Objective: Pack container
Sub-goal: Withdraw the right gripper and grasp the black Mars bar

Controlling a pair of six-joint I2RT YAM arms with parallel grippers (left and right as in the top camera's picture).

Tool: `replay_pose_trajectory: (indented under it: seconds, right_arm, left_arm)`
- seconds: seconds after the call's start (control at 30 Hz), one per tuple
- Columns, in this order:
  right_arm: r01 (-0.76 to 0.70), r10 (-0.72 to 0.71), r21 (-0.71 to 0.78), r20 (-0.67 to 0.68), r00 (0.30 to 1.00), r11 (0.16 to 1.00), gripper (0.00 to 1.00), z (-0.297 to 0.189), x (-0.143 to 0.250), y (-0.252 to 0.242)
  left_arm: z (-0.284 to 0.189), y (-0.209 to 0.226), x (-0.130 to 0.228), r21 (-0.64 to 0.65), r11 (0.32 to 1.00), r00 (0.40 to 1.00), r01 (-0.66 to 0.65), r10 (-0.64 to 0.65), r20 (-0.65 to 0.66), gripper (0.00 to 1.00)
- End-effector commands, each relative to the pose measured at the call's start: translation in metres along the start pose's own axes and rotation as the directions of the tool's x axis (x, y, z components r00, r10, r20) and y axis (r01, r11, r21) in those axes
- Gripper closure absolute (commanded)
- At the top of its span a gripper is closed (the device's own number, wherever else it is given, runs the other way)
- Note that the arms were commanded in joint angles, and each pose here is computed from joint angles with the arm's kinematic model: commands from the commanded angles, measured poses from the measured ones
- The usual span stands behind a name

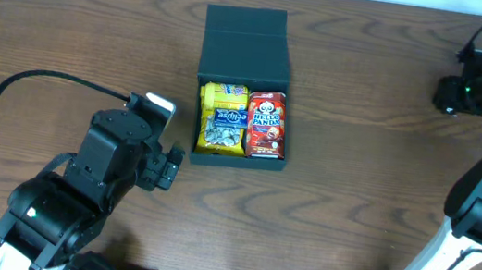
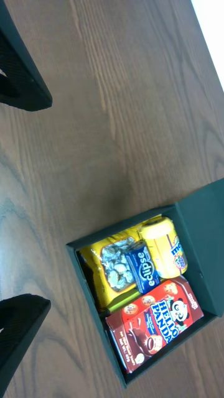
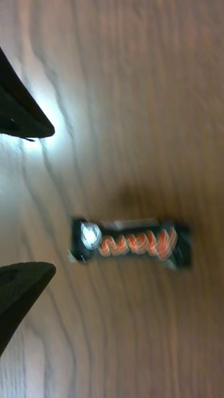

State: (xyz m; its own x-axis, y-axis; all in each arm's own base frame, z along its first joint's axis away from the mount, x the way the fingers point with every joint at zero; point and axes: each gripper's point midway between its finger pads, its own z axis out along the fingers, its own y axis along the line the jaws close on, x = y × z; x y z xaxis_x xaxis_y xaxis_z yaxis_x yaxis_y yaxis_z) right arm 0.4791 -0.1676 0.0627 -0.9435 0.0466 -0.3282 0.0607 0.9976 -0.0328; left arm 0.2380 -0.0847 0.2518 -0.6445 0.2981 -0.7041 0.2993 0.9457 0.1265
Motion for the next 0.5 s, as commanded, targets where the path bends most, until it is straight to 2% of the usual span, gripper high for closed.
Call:
replay_pose_trajectory:
  seconds: [0.0,0.2,0.47]
  right_arm:
    - [-0.035,0.033,0.041,0.051,0.998,0.999,0.34,-0.003,-0.009,-0.019]
    - [-0.036,0.029,0.047,0.137,0.99,0.998,0.31,0.005,-0.03,-0.026]
    - [-0.033,0.031,0.016,0.111,0.993,0.999,0.31,0.038,-0.024,-0.021]
  left_arm:
    - [-0.002,0.0,-0.002,0.001,1.0,1.0,0.008,-0.008,0.009,0.05]
    - [-0.002,0.0,-0.002,0.001,1.0,1.0,0.008,-0.008,0.008,0.05]
    - [-0.002,0.0,-0.002,0.001,1.0,1.0,0.009,-0.009,0.009,0.05]
